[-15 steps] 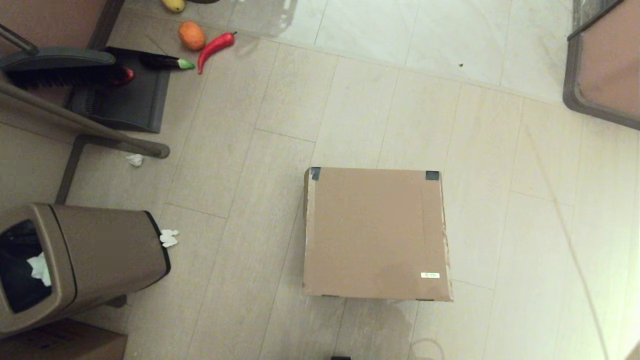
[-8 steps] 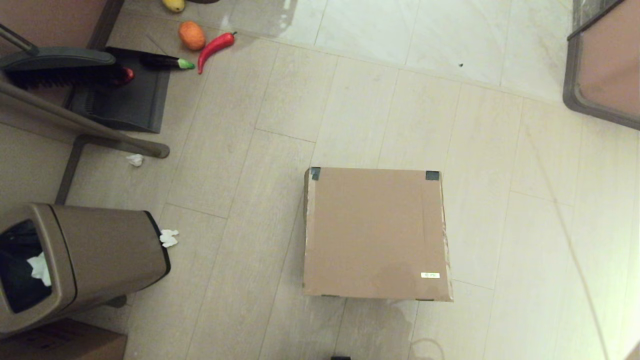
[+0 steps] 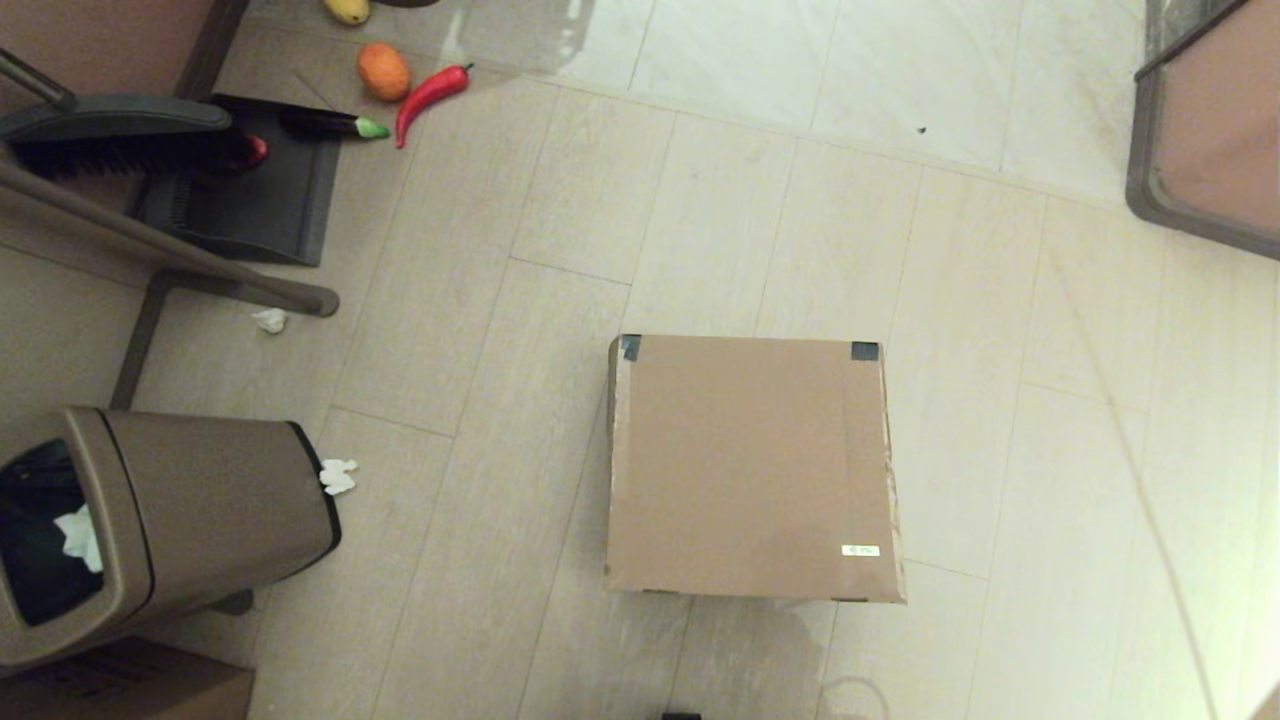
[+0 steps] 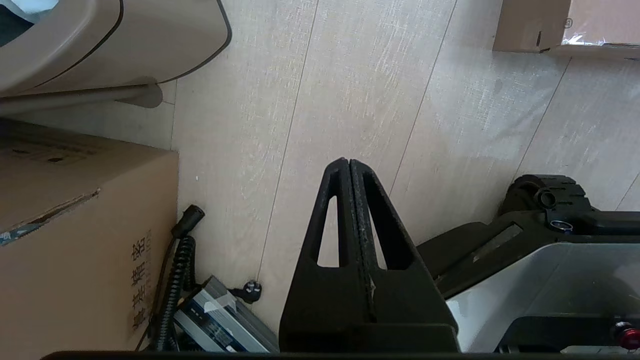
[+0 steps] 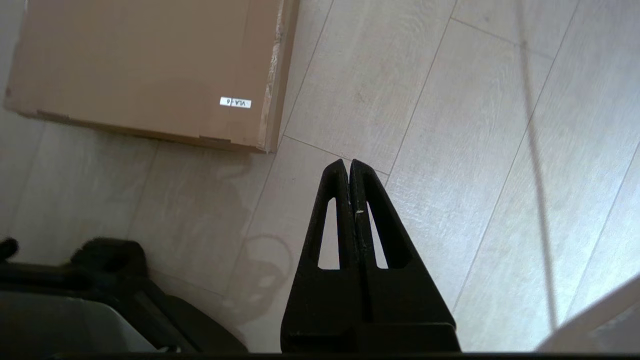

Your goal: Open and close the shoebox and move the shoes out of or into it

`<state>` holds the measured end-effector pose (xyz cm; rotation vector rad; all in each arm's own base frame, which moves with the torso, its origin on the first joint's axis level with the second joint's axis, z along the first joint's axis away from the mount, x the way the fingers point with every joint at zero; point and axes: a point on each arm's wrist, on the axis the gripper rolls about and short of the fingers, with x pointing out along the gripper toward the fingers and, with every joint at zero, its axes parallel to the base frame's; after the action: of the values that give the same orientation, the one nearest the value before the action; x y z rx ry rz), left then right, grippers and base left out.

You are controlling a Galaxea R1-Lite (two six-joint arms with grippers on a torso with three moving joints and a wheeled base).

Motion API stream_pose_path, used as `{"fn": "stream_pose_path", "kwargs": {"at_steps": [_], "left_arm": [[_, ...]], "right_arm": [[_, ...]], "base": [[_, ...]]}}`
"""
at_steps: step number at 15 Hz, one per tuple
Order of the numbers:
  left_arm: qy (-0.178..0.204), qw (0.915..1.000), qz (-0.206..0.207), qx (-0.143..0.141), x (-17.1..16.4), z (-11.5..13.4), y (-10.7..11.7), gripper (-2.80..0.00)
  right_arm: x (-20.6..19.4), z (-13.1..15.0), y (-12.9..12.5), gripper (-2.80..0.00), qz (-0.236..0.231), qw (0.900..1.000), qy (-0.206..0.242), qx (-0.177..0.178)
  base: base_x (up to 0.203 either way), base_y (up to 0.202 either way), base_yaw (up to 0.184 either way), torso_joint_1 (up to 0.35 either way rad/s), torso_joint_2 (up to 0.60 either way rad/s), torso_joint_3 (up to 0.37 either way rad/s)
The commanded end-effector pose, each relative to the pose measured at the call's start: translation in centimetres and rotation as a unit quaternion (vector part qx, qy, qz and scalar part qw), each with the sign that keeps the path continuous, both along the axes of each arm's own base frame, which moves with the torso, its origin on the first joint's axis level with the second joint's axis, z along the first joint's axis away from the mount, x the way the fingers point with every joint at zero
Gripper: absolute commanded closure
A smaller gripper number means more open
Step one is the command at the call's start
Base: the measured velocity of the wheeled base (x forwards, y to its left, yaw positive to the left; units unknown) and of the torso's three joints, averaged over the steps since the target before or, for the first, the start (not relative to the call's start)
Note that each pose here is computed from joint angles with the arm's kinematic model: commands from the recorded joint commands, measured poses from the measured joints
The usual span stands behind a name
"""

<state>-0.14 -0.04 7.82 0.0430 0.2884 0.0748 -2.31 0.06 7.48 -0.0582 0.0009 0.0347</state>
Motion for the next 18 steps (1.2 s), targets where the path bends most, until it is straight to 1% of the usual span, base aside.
{"fn": "stream_pose_path", "kwargs": {"at_steps": [1,2,3,4,6,7,8,9,11,13,18], "left_arm": [[0.001,0.9995,-0.031,0.000,0.0,0.0,0.0,0.00],[0.003,0.9989,-0.047,0.000,0.1,0.0,0.0,0.00],[-0.009,0.9989,-0.047,0.001,-0.1,0.0,0.0,0.00],[-0.035,0.9984,-0.044,0.002,-0.5,0.0,0.0,0.00],[-0.116,0.9923,-0.042,0.004,-1.8,-0.2,0.0,0.00],[-0.138,0.9896,-0.040,0.002,-2.1,-0.4,0.0,0.00],[-0.146,0.9886,-0.037,-0.003,-2.2,-0.4,0.0,0.00],[-0.139,0.9896,-0.035,-0.010,-2.1,-0.4,0.0,0.00],[-0.139,0.9897,-0.034,-0.012,-2.1,-0.4,0.0,0.00],[-0.139,0.9897,-0.034,-0.012,-2.1,-0.4,0.0,0.00],[-0.139,0.9897,-0.034,-0.012,-2.1,-0.4,0.0,0.00]], "right_arm": [[0.0,0.0,0.0,0.00,-0.008,1.000,0.002,0.023],[0.0,0.1,-0.1,0.00,-0.018,0.999,0.001,0.032],[0.0,0.1,-0.1,0.00,-0.017,0.999,0.001,0.032],[0.0,0.1,-0.1,0.00,-0.017,0.999,0.001,0.031],[0.0,0.1,-0.1,0.00,-0.017,0.999,0.000,0.031],[0.0,0.1,-0.1,0.00,-0.017,0.999,0.000,0.027],[0.0,0.0,-0.1,0.00,-0.017,1.000,0.001,0.022],[0.0,0.0,-0.1,0.00,-0.017,1.000,0.001,0.012],[0.0,0.0,-0.1,0.00,-0.017,1.000,0.001,0.017],[0.0,0.0,-0.1,0.00,-0.018,0.999,0.001,0.036],[0.0,0.1,-0.1,0.00,-0.018,0.999,0.000,0.033]], "base": [[0.000,0.000,0.000,0.000,0.00,0.000],[0.000,0.000,0.000,0.000,0.00,0.000],[0.000,0.000,0.000,0.000,0.00,0.000],[0.000,0.000,0.000,0.000,0.00,0.000],[0.000,0.000,0.000,0.000,0.00,0.000],[0.000,0.000,0.000,0.000,0.00,0.000],[0.000,0.000,0.000,0.000,0.00,0.000],[0.000,0.000,0.000,0.000,0.00,0.000],[0.000,0.000,0.000,0.000,0.00,0.000],[0.000,0.000,0.000,0.000,0.00,0.000],[0.000,0.000,0.000,0.000,0.00,0.000]]}}
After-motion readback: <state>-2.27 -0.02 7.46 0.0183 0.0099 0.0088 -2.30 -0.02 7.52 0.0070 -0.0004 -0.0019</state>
